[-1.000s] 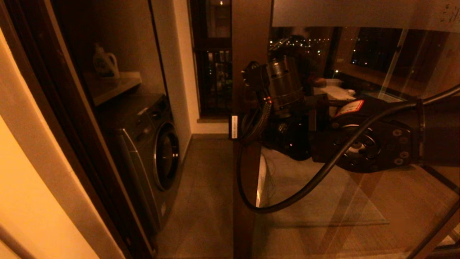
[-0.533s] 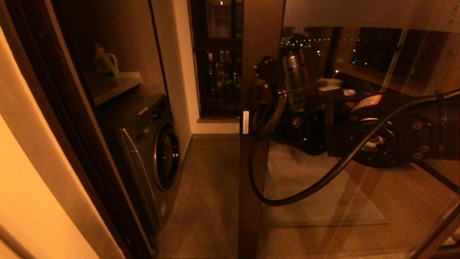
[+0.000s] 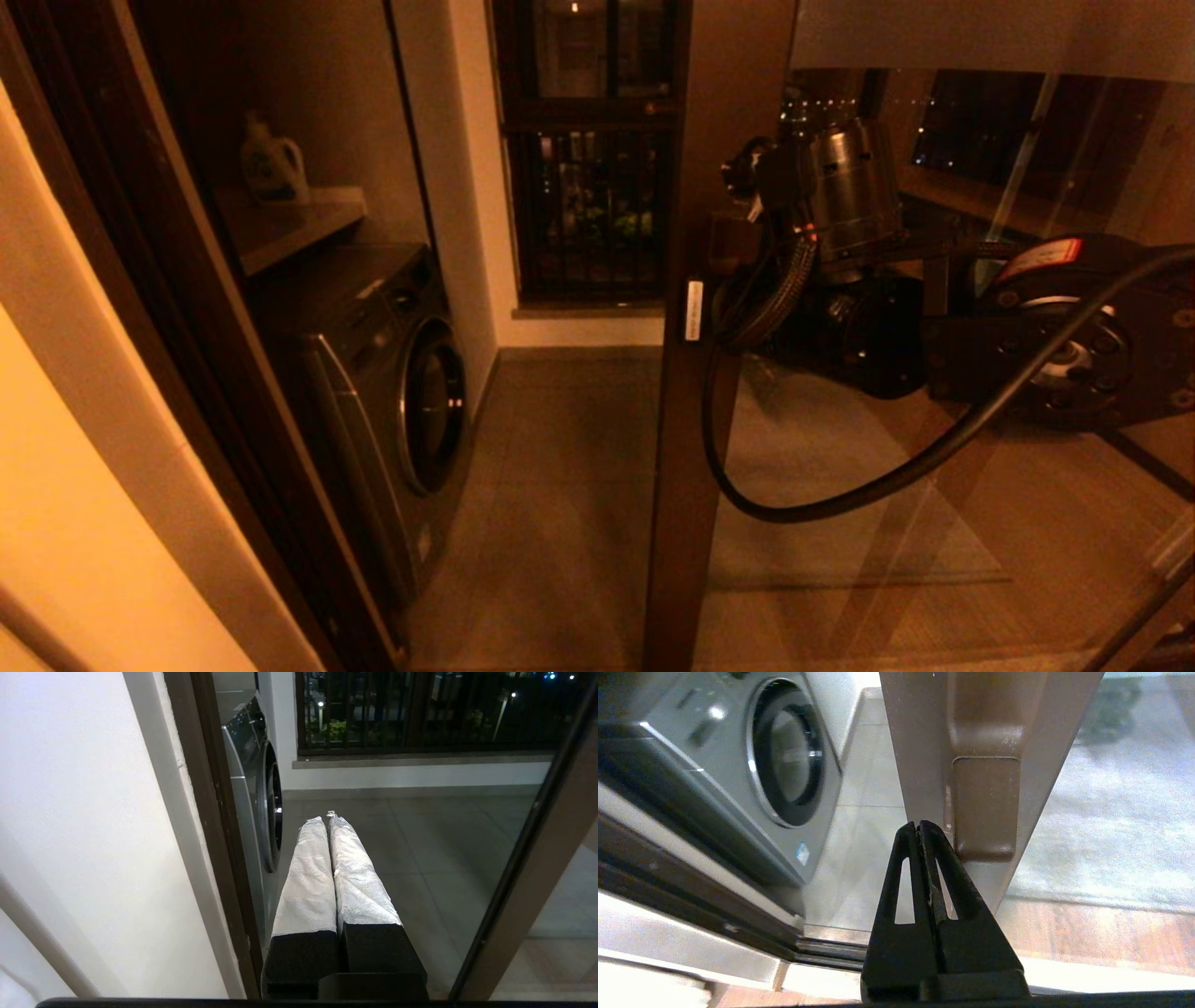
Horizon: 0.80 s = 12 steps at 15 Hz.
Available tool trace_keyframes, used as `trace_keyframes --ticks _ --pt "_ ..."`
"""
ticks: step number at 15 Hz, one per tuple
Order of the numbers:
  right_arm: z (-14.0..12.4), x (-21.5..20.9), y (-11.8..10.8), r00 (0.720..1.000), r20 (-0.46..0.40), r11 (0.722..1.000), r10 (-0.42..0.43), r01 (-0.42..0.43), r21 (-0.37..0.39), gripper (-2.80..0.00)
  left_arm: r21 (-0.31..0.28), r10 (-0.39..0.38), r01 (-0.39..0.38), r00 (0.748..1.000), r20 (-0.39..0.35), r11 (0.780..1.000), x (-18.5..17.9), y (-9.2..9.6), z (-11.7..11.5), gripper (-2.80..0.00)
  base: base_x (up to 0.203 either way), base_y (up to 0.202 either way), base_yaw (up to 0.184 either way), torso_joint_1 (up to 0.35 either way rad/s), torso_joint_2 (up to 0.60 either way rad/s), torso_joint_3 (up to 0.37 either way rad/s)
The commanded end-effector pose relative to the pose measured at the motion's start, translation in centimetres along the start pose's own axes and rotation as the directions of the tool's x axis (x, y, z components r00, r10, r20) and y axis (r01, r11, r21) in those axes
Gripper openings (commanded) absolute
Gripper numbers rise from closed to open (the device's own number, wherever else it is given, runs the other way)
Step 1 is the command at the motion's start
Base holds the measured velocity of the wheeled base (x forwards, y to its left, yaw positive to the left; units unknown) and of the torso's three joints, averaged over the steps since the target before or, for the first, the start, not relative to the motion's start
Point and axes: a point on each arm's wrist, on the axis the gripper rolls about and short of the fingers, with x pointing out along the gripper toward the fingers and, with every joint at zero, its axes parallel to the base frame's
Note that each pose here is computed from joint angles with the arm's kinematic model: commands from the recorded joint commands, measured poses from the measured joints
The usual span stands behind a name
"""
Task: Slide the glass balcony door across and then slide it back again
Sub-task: Open the slid door
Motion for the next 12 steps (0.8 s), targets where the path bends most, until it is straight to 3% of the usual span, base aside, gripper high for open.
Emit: trace_keyframes --ticks 1,12 --pt "0.0 -0.6 -0.7 1.000 -0.002 1.000 -0.005 0.005 0.004 -2.80 0.000 -0.002 0.002 0.999 -0.040 1.000 0.2 0.0 -1.1 -2.80 0.000 0.000 0.000 0.000 0.00 0.000" --pt "0.8 -1.5 -5.0 0.994 0.012 0.994 -0.104 0.104 0.039 -2.80 0.000 -0.002 0.002 0.999 -0.040 1.000 0.2 0.0 -1.1 -2.80 0.000 0.000 0.000 0.000 0.00 0.000"
